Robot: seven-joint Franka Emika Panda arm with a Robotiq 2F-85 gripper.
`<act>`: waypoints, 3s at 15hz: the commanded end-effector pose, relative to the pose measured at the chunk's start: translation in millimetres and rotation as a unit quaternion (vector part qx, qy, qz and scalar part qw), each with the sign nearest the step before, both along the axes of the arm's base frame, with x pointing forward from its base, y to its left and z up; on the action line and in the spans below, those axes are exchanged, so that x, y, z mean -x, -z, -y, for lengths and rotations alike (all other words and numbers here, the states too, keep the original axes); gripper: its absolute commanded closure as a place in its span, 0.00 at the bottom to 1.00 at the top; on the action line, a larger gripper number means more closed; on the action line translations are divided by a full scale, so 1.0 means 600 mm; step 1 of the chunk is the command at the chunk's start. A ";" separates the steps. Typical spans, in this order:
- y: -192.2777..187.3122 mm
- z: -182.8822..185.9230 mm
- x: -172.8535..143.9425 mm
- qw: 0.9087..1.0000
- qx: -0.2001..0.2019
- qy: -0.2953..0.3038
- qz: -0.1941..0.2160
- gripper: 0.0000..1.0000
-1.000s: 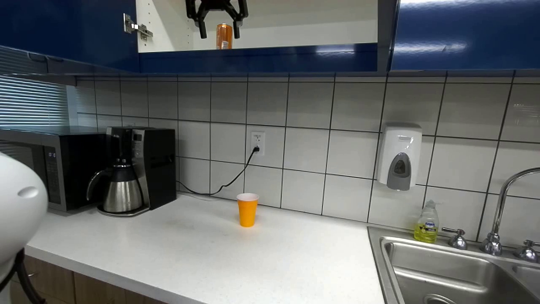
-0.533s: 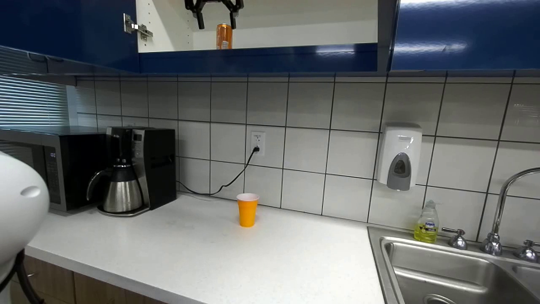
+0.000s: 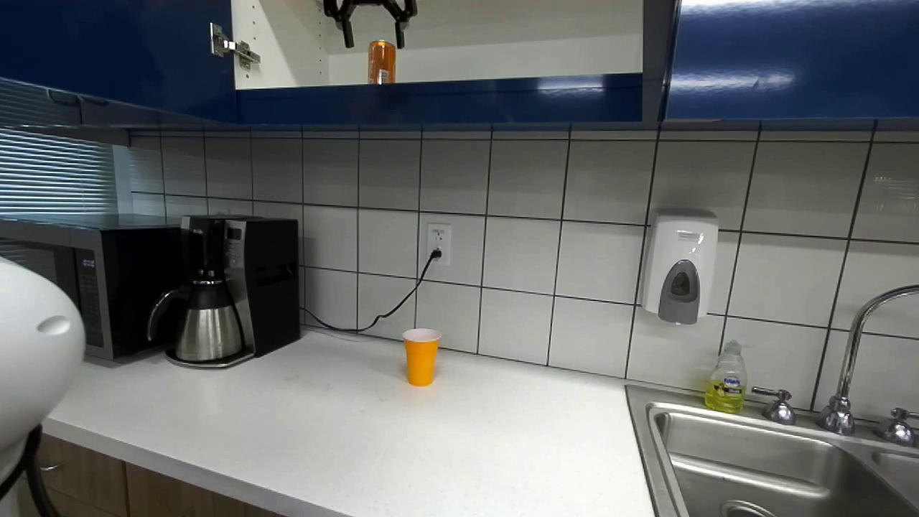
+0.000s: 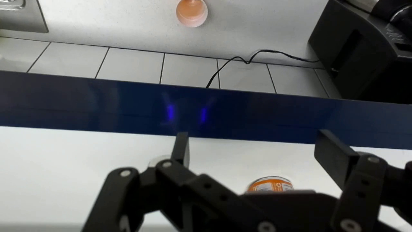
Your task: Move an object from one position to another
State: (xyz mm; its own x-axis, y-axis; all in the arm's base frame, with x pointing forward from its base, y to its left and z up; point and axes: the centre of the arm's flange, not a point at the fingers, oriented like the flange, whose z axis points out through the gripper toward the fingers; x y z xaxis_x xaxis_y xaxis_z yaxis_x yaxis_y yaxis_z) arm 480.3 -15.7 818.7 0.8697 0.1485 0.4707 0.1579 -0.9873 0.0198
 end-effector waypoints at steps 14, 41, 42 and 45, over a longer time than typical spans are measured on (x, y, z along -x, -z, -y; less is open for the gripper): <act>-0.022 -0.065 -0.152 1.000 -0.019 0.001 0.012 0.00; -0.042 -0.113 -0.242 0.997 -0.042 0.019 0.059 0.26; -0.043 -0.114 -0.242 0.997 -0.043 0.020 0.060 0.35; -0.035 -0.114 -0.245 0.997 -0.043 0.018 0.062 0.58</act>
